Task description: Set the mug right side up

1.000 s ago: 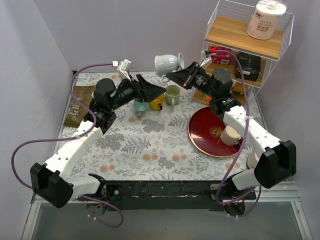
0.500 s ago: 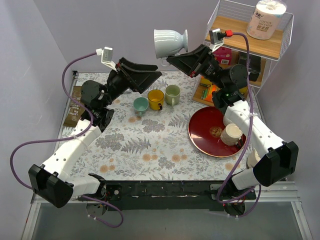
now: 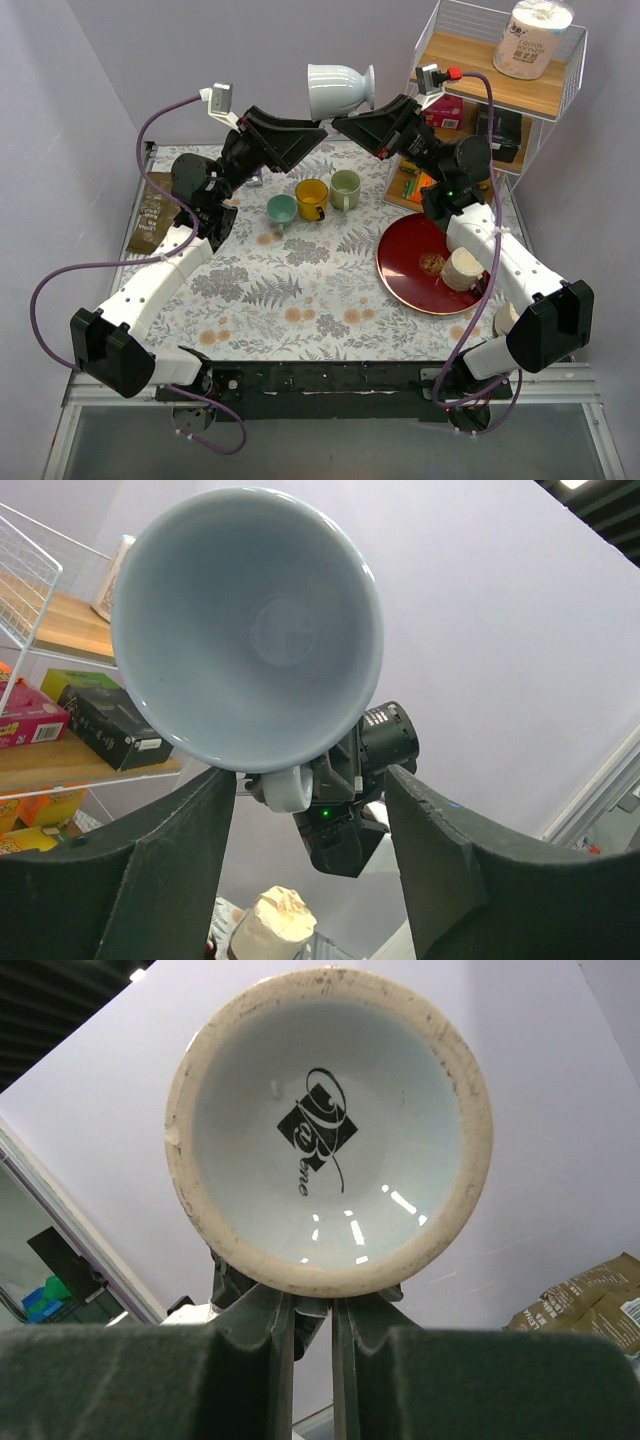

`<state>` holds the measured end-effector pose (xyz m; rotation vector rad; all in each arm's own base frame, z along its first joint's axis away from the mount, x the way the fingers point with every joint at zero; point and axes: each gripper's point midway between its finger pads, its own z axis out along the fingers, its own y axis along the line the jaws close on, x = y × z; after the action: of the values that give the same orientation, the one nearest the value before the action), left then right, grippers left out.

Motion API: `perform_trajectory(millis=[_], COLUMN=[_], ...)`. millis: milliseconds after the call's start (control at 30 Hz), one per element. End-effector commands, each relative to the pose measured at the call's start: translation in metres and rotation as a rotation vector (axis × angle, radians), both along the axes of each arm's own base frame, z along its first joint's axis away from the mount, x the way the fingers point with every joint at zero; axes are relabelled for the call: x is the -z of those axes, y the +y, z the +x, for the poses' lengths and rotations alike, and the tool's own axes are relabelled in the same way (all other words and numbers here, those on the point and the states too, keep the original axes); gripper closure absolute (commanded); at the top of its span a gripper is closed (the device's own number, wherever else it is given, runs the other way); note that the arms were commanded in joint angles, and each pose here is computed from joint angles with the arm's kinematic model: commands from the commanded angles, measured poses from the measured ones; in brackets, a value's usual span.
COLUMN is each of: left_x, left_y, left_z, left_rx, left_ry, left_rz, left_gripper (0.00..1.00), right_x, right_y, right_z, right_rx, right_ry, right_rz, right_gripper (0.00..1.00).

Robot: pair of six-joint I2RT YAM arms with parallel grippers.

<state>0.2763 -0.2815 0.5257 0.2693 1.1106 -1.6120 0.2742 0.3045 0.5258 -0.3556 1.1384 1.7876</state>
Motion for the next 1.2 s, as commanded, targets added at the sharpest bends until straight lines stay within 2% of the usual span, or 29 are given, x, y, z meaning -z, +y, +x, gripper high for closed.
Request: perform_trajectory(millis=[0, 133, 567, 833, 900, 933, 1167], left_x=[-0.016, -0.016, -0.009, -0.004, -0.004, -0.006, -0.007], left_y=[0.007, 0.005, 0.001, 0.001, 0.001, 0.001, 0.011], left_z=[-0.005, -0.002, 0.005, 0.007, 0.008, 0.007, 0.019], left_rx=[-0.010, -0.005, -0.003, -0.007, -0.009, -0.011, -0.143], left_ry=[-0.032, -0.025, 0.007, 0.025, 0.021, 0.010, 0.021], left_rz=[-0.040, -0.043, -0.033, -0.024, -0.024, -0.020, 0.032], left_gripper=[0.42, 0.55, 0.60, 0.79, 0.90, 1.00, 1.00], right_x=[-0.032, -0.027, -0.014, -0.007, -0.003, -0.002, 0.026], right_y=[-0.010, -0.008, 0.007, 0.013, 0.016, 0.017, 0.026], right_z=[-0.027, -0.025, -0.016, -0.014, -0.012, -0.013, -0.003], right_rx=[-0.012, -0.015, -0.003, 0.010, 0.011, 0.008, 0.010], right_ry=[-0.128, -0.119, -0.089, -0.084, -0.078, -0.076, -0.015], right_rz=[0.092, 0.087, 0.047, 0.025, 0.005, -0.002, -0.100], right_gripper=[0.99, 0.99, 0.99, 0.99, 0.99, 0.99, 0.98])
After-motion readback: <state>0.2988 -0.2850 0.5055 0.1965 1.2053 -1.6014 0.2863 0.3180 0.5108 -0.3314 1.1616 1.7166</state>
